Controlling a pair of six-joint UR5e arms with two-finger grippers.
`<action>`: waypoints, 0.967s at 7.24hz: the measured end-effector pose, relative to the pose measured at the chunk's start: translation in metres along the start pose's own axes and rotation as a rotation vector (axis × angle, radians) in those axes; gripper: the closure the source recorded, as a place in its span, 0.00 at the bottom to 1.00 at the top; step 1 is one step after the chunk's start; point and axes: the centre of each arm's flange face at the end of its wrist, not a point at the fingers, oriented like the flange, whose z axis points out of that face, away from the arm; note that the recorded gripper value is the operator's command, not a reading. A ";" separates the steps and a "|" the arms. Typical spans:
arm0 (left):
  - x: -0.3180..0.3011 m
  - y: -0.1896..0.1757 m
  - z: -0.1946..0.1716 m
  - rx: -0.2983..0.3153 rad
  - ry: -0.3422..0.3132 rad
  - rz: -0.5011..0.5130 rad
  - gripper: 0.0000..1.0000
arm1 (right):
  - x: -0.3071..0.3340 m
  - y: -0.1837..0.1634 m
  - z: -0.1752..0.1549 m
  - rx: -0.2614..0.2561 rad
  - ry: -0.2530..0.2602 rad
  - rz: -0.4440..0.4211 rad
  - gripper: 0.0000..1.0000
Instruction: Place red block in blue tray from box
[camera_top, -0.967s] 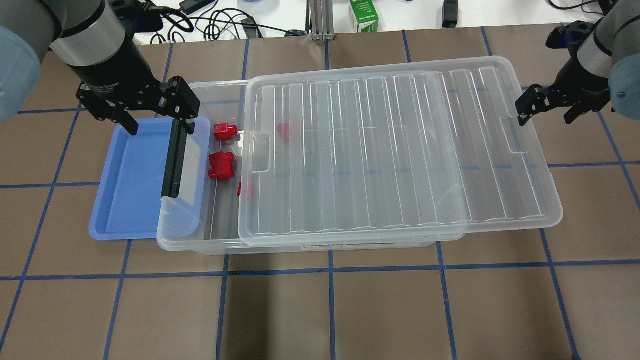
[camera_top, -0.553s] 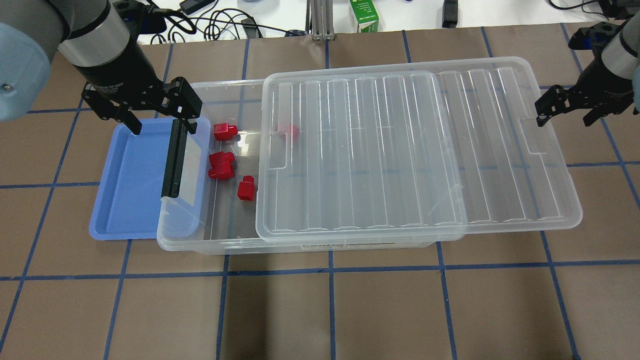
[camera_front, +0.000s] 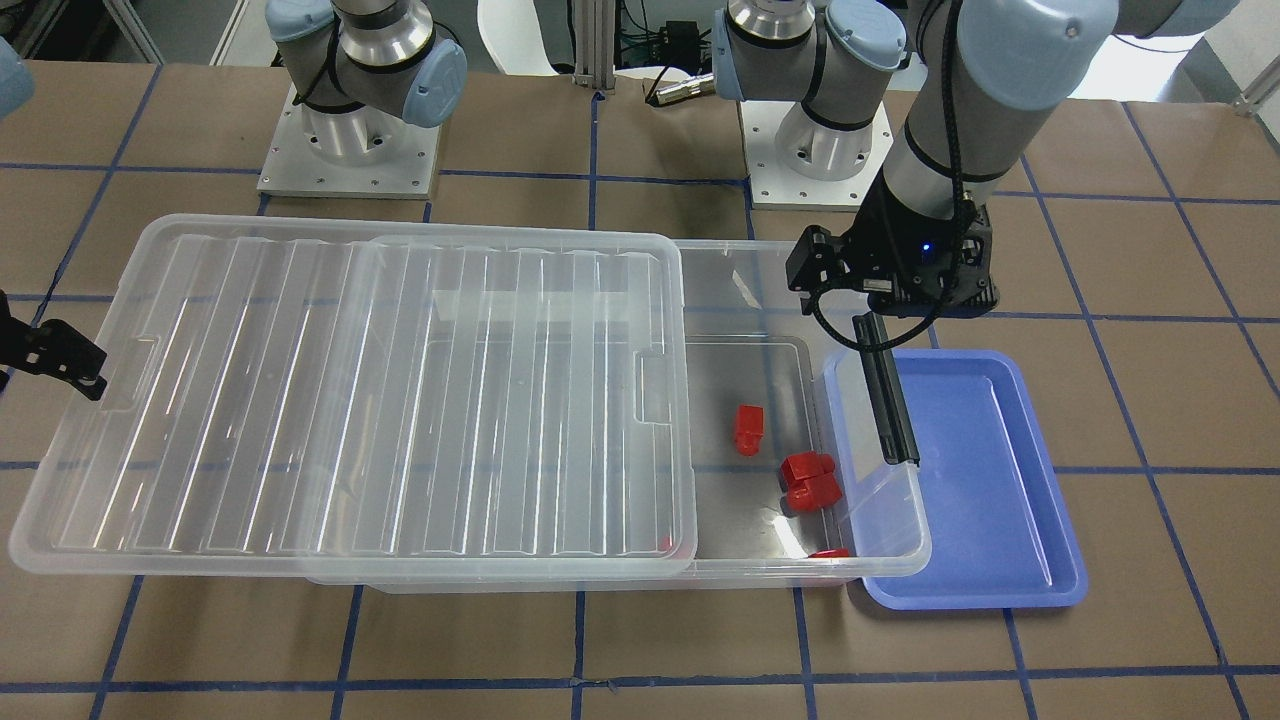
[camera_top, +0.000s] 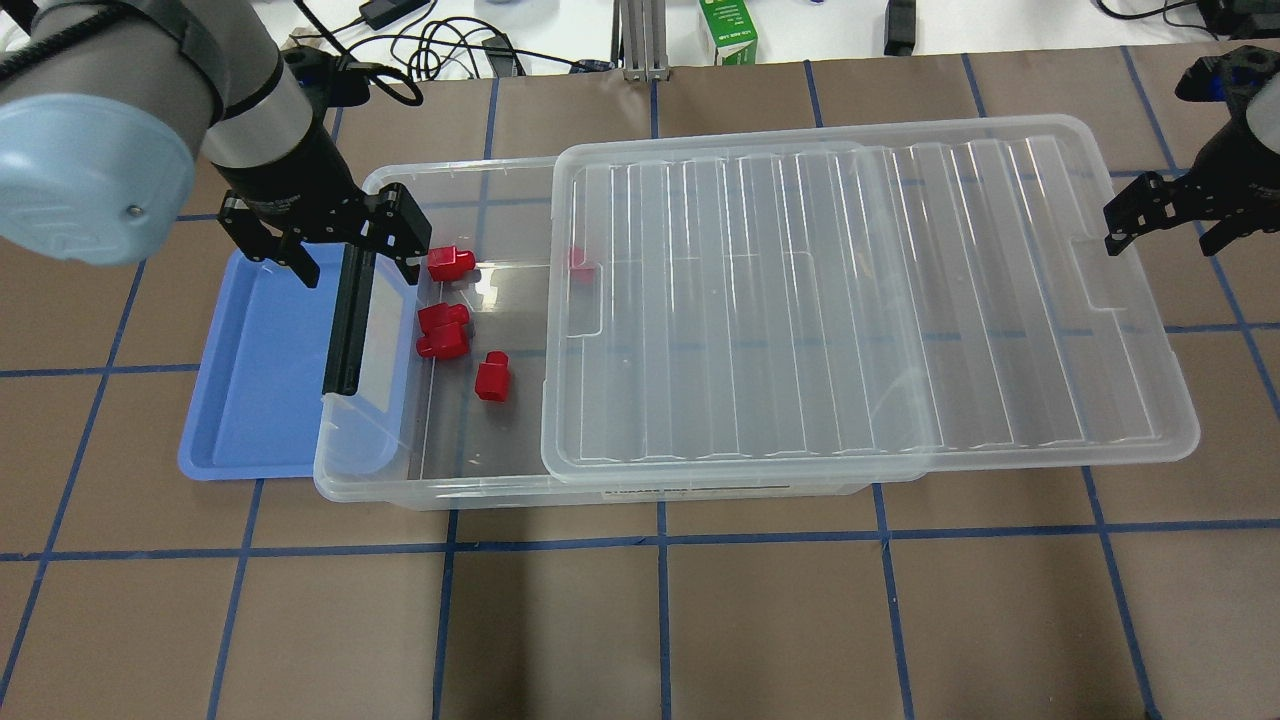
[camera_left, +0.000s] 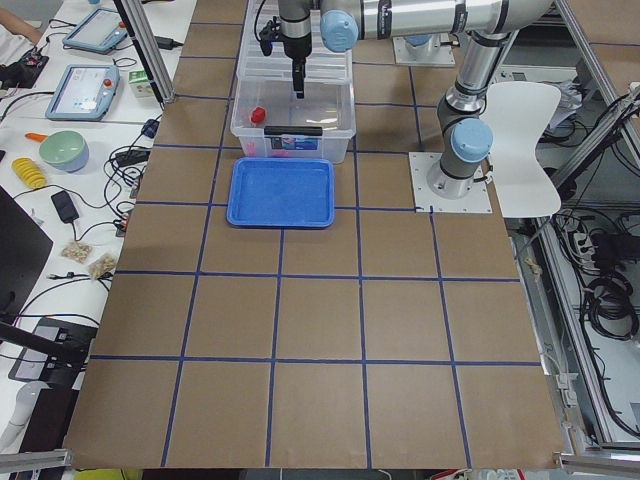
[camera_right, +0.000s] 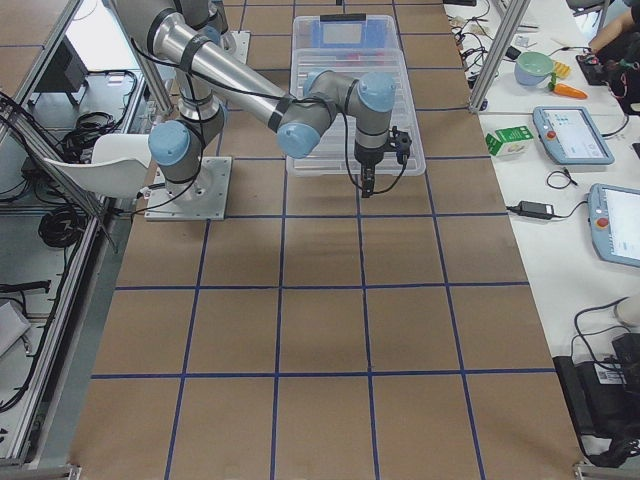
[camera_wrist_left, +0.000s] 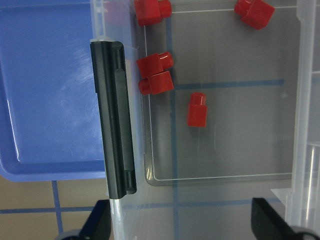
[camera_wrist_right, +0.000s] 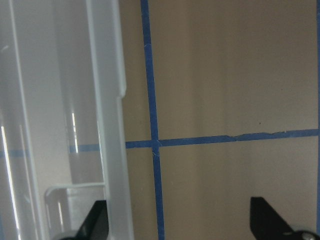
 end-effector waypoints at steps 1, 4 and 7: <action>0.001 -0.001 0.020 -0.009 0.003 -0.004 0.30 | 0.001 0.000 0.000 0.001 0.000 0.001 0.00; 0.008 -0.003 0.070 -0.051 0.004 0.006 0.30 | 0.003 0.001 0.000 0.000 0.000 0.005 0.00; 0.019 -0.005 0.119 -0.035 0.003 0.026 0.30 | -0.002 -0.004 -0.017 0.029 0.005 -0.004 0.00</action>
